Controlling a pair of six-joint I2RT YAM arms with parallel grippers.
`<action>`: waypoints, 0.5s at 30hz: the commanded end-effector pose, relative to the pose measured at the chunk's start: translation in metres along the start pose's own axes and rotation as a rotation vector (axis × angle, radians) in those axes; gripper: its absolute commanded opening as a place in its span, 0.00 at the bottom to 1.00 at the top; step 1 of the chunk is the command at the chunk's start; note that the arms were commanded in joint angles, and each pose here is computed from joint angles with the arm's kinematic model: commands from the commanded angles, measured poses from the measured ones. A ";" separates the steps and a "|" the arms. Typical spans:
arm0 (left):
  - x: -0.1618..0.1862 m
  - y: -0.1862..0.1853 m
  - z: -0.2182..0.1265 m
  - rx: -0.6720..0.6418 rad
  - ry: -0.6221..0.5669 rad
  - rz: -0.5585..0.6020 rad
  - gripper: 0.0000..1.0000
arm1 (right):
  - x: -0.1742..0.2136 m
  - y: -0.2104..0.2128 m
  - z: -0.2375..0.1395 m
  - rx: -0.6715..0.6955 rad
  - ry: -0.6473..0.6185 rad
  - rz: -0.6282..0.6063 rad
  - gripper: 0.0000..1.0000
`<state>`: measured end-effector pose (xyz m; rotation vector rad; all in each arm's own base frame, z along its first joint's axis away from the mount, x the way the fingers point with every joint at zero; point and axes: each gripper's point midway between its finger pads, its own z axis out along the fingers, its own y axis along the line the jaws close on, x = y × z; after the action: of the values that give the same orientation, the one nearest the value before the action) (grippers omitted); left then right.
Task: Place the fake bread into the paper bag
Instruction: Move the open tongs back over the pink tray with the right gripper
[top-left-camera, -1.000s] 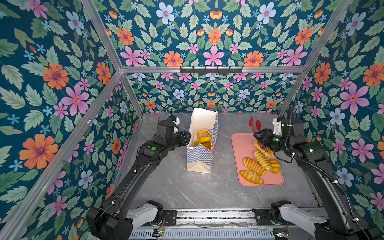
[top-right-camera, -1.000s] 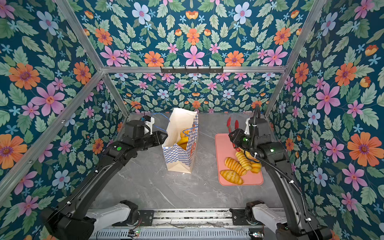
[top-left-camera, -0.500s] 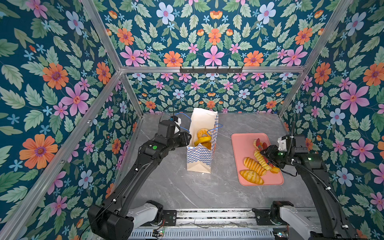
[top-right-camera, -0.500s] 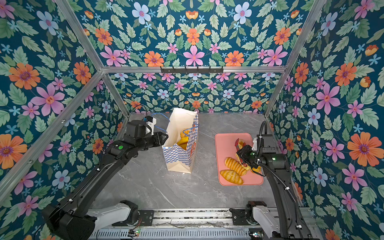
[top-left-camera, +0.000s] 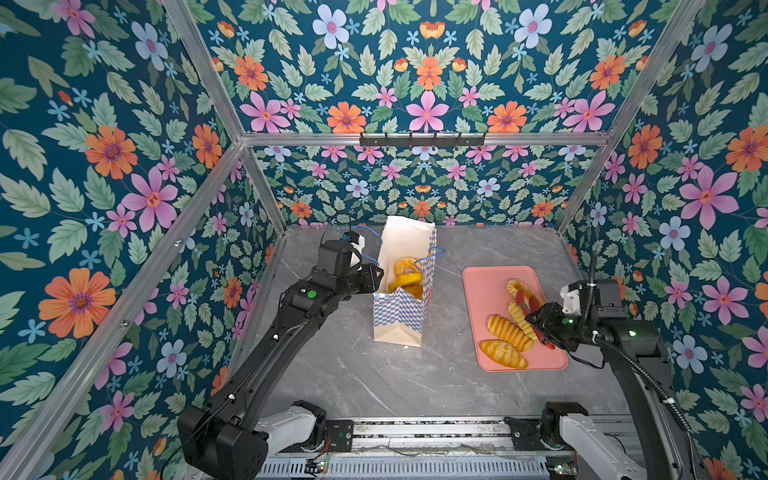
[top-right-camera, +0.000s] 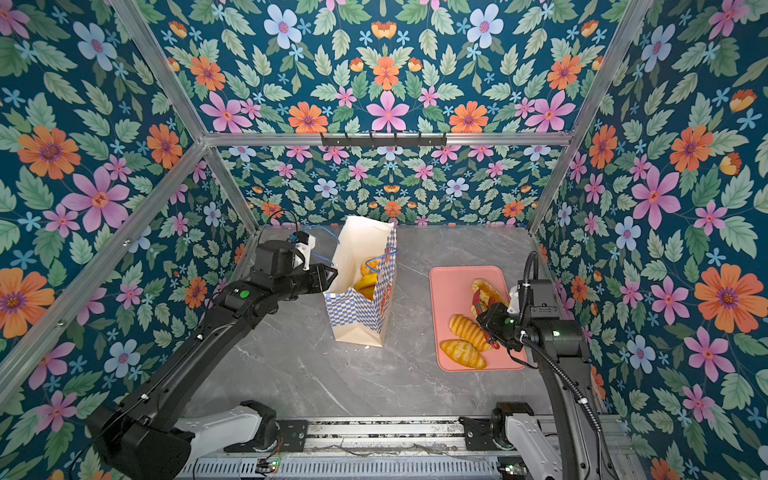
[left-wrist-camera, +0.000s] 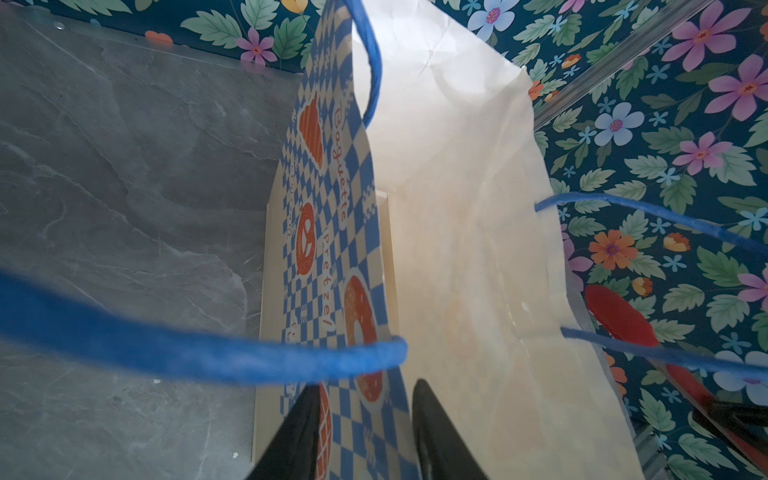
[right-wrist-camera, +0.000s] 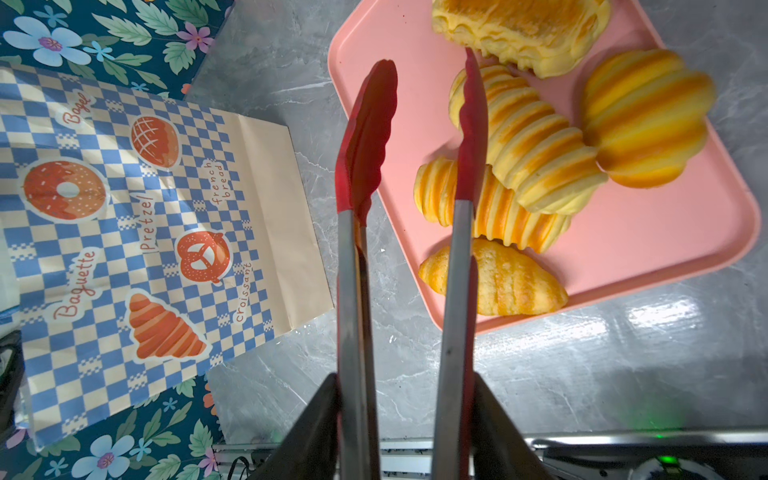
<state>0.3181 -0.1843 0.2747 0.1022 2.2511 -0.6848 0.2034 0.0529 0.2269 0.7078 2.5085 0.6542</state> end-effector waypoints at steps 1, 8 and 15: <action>-0.008 -0.003 -0.002 0.012 -0.041 0.023 0.39 | 0.011 -0.010 -0.005 0.040 0.022 0.012 0.47; -0.006 -0.004 0.000 0.028 -0.041 0.039 0.40 | 0.003 -0.027 0.004 0.122 -0.015 0.055 0.48; -0.003 -0.006 0.004 0.043 -0.026 0.061 0.40 | -0.011 -0.046 0.015 0.271 0.005 -0.025 0.47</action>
<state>0.3190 -0.1876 0.2727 0.1452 2.2275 -0.6928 0.2005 0.0294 0.1932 0.8216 2.6221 0.4336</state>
